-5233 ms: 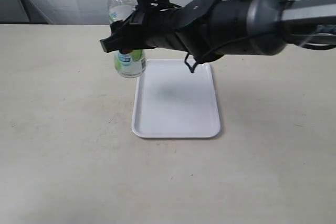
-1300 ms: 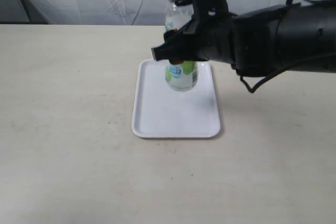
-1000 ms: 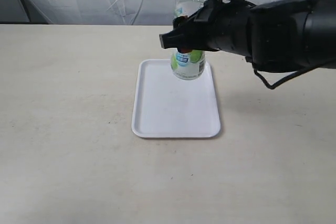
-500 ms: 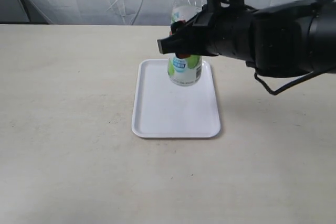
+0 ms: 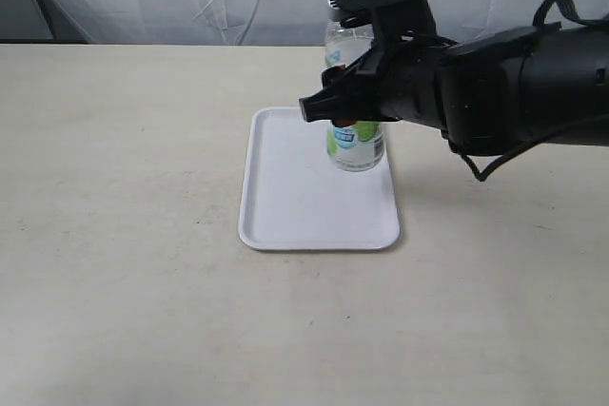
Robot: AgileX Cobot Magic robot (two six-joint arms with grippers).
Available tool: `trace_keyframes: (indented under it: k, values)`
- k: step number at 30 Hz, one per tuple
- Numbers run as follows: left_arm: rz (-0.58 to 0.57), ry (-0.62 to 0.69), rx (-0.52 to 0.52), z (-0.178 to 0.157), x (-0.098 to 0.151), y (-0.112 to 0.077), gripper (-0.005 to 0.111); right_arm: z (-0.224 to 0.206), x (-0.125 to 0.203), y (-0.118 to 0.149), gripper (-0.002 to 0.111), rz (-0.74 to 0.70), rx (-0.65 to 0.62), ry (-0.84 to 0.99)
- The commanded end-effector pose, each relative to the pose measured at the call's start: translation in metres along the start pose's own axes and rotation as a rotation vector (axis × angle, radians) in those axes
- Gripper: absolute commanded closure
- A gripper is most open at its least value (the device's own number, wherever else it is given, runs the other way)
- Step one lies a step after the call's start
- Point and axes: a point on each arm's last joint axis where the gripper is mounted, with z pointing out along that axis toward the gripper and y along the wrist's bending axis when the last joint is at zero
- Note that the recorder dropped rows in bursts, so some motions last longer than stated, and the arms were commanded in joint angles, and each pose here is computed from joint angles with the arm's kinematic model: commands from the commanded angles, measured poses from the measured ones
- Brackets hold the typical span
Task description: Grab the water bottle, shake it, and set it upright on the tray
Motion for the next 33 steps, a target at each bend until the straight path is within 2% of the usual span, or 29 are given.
trace_keyframes:
  k: [1,2,5,10,16,21,29,33]
  values:
    - [-0.005,0.001,0.001,0.0,0.001,0.0,0.106,-0.001,-0.005,-0.001,0.109,0.087,0.027,-0.028]
    - [-0.005,0.001,0.001,0.0,0.001,0.0,0.106,0.0,-0.005,0.0,0.109,0.077,0.022,-0.034]
    - [-0.005,0.001,0.001,0.0,0.001,0.0,0.106,0.004,-0.006,0.006,0.109,-0.006,-0.109,-0.042]
    - [-0.005,0.001,0.001,0.0,0.001,0.0,0.106,0.021,-0.003,-0.018,0.109,0.111,-0.065,-0.033]
    - [-0.005,0.001,0.001,0.0,0.001,0.0,0.106,0.036,0.004,-0.029,0.109,0.067,-0.052,-0.034]
    - [-0.005,0.001,0.001,0.0,0.001,0.0,0.106,0.043,0.006,-0.027,0.109,0.01,-0.057,-0.069]
    - [-0.005,0.001,0.001,0.0,0.001,0.0,0.106,0.051,0.005,-0.023,0.109,0.072,-0.087,-0.141]
    - [-0.005,0.001,0.001,0.0,0.001,0.0,0.106,0.06,0.014,-0.01,0.109,-0.024,-0.142,-0.128]
